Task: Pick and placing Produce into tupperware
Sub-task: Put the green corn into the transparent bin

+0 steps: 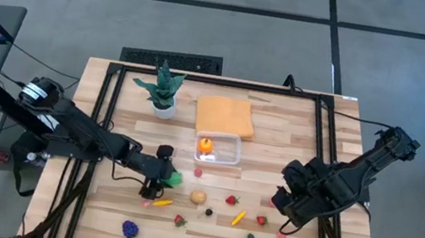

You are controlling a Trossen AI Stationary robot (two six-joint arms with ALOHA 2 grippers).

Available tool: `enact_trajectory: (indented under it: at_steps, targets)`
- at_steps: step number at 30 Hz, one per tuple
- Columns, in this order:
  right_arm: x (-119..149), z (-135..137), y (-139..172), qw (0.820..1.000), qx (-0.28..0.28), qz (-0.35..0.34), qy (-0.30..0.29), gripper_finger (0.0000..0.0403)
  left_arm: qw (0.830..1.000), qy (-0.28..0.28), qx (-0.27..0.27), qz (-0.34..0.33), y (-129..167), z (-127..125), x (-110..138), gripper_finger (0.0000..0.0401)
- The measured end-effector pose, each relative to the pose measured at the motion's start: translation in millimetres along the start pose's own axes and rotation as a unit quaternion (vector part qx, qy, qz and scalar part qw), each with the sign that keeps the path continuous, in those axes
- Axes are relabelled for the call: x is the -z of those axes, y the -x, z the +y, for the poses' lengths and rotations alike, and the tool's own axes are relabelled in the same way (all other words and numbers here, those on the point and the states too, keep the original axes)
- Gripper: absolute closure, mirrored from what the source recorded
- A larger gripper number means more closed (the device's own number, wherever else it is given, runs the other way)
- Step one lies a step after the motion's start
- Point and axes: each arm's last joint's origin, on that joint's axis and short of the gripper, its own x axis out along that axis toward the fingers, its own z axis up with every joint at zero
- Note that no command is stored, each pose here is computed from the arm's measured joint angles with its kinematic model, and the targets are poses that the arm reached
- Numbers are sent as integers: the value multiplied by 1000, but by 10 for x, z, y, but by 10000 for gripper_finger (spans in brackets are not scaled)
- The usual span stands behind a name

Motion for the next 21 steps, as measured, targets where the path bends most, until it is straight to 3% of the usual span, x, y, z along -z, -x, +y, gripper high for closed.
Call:
enact_trajectory:
  at_steps: [10, 21]
  targets:
    - [1, 13, 2, 1000, -6, -3, 7, 92, 998, 0, -57, -13, 4, 311, -185, 174]
    - [64, 7, 34, 999, -1, -10, 36, 92, 987, 54, -117, -91, 168, 763, -717, 175]
